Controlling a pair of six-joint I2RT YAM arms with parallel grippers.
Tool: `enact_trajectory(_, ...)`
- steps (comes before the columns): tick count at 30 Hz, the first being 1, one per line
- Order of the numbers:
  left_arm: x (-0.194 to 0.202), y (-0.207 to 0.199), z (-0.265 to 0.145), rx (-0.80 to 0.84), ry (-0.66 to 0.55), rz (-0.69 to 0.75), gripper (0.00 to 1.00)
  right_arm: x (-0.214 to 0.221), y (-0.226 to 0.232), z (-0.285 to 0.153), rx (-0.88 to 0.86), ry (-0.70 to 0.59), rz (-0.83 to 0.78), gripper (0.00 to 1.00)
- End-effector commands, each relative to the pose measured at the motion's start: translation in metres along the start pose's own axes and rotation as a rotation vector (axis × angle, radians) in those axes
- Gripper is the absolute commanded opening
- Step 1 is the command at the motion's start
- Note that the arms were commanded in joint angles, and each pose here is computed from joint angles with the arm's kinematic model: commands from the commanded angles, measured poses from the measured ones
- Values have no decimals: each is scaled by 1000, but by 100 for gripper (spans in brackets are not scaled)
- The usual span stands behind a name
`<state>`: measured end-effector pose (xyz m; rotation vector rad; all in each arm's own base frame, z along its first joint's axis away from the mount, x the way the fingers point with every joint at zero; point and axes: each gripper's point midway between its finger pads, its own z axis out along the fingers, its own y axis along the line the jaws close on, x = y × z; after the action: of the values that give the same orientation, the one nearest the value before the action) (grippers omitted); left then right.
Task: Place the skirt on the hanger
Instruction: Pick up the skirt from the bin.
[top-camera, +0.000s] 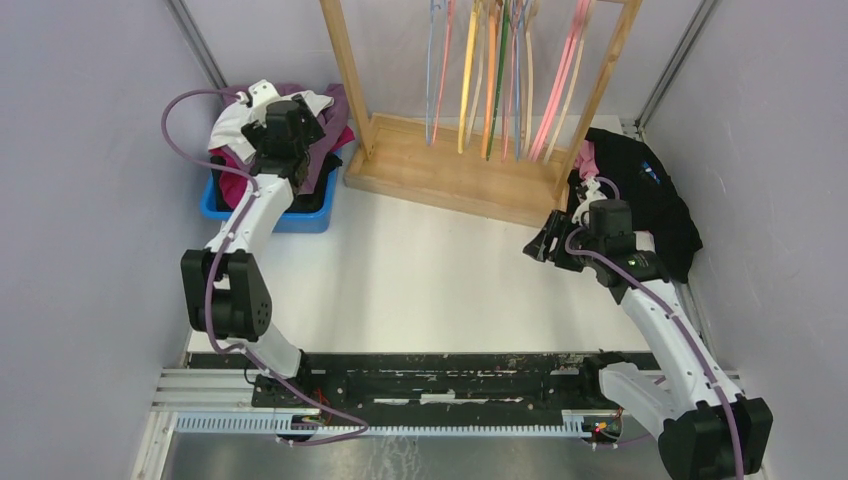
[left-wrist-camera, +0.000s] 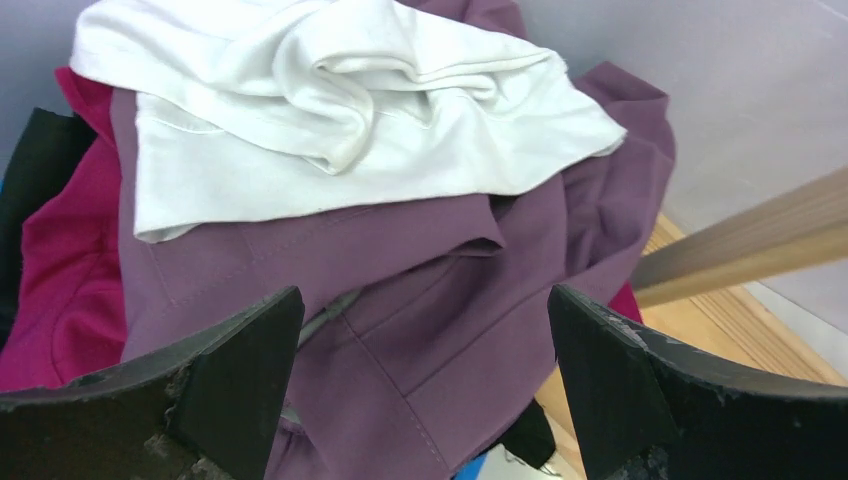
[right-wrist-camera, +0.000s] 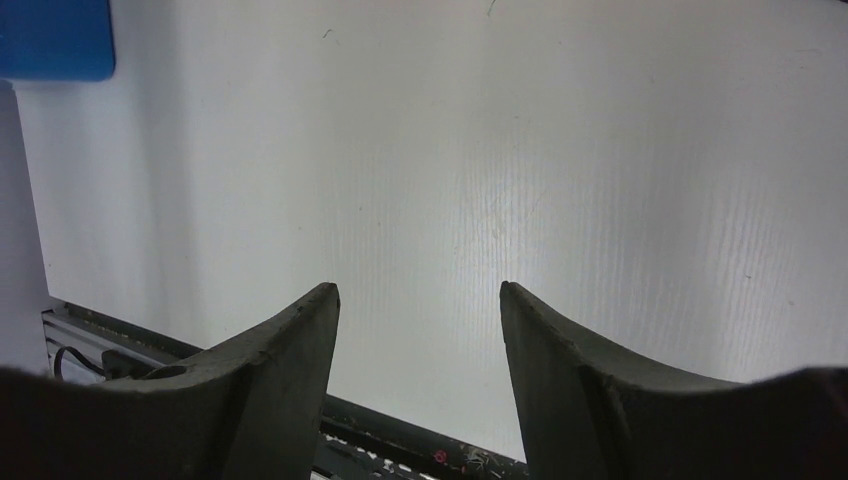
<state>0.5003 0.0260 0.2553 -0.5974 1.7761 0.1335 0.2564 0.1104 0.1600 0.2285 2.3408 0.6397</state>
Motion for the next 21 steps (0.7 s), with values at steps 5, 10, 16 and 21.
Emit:
enact_trajectory(5, -56, 21, 33, -165, -136, 0, 99, 5, 16, 3, -101, -10, -6, 66)
enact_trajectory(10, -67, 13, 63, -202, -135, 27, 99, 14, 14, 13, -122, 5, -1, 67)
enact_trajectory(16, -74, 11, 87, -253, -157, 22, 99, 20, 16, 21, -160, 31, -7, 67)
enact_trajectory(21, -65, 10, 105, -334, -144, 51, 99, 29, 13, 28, -170, 51, -2, 67)
